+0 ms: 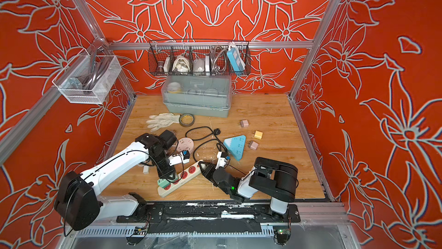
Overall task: Pull the plug off the socket
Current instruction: Remove the plug from the socket, then place the plug at the center of the board.
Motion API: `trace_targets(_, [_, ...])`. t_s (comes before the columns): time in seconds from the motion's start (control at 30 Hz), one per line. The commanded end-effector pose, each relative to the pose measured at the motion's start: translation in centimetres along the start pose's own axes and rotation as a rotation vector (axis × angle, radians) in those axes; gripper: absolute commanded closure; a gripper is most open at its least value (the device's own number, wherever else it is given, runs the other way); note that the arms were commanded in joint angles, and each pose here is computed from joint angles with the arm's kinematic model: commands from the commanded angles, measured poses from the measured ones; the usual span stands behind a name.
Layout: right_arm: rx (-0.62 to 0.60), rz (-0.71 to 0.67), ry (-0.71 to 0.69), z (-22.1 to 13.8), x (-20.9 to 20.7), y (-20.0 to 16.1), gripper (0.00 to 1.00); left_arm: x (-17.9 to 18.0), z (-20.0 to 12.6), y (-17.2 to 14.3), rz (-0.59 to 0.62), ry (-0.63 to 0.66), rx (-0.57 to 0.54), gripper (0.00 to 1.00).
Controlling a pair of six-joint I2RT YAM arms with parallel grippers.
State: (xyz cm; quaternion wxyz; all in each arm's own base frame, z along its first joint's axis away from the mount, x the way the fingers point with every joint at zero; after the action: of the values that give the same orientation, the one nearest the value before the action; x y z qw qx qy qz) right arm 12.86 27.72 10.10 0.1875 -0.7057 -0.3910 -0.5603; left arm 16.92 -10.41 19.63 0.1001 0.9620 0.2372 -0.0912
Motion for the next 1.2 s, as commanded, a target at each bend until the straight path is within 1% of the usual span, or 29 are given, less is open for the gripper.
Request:
trace_targets(0.0, [0.011,-0.336,-0.397,-1.4,-6.8,0.4,1.00,-0.4,-2.7,1.0,0.033,-0.012,-0.093,1.00])
trace_targets(0.07, [0.010,-0.344,-0.403,-1.1,-6.7,0.4,1.00,-0.4,-3.1,1.3,0.044,-0.009,-0.113,1.00])
trace_targets(0.13, [0.009,-0.348,-0.417,-0.9,-6.7,0.3,1.00,-0.4,-3.1,1.4,0.063,-0.002,-0.110,1.00])
trace_targets(0.23, [0.012,-0.346,-0.423,-0.6,-6.7,0.1,1.00,-1.0,-2.5,1.5,0.111,0.007,-0.080,1.00])
trace_targets(0.43, [0.010,-0.336,-0.446,-0.3,-7.2,0.0,1.00,-2.2,-1.4,1.6,0.169,0.063,0.003,1.00])
trace_targets(0.5, [0.006,-0.332,-0.455,-0.4,-7.3,0.0,1.00,-2.4,-1.5,1.5,0.177,0.071,-0.005,1.00])
trace_targets(0.6, [0.002,-0.326,-0.459,-0.3,-7.4,0.0,1.00,-2.7,-2.0,1.6,0.185,0.077,-0.045,1.00])
trace_targets(0.73, [0.008,-0.329,-0.456,-0.3,-7.4,-0.2,1.00,-2.6,-2.8,1.9,0.169,0.126,-0.098,1.00])
trace_targets(0.87, [0.007,-0.327,-0.456,-0.4,-7.4,-0.2,1.00,-2.2,-3.8,2.2,0.130,0.187,-0.145,1.00])
trace_targets(0.93, [0.006,-0.322,-0.451,-0.4,-7.4,-0.2,1.00,-1.8,-4.4,2.4,0.094,0.234,-0.191,1.00])
trace_targets(1.13, [0.016,-0.320,-0.433,-0.5,-7.4,-0.3,1.00,0.0,-6.2,2.4,-0.090,0.435,-0.365,1.00])
trace_targets(1.17, [0.017,-0.319,-0.433,-0.5,-7.4,-0.3,1.00,0.4,-6.4,2.2,-0.144,0.468,-0.409,1.00])
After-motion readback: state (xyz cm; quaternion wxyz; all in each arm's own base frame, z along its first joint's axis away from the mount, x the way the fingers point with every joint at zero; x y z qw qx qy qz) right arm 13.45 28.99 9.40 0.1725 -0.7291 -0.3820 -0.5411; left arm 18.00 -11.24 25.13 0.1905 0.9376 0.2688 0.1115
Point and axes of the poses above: each gripper's point midway between its finger pads, its own z axis out along the fingers, its own x axis along the line the jaws close on, y = z × x, the point moved 10 cm from there along -z, back along the fingers, and after that the axes turned 5 degrees about z, right-handed, at the moved point
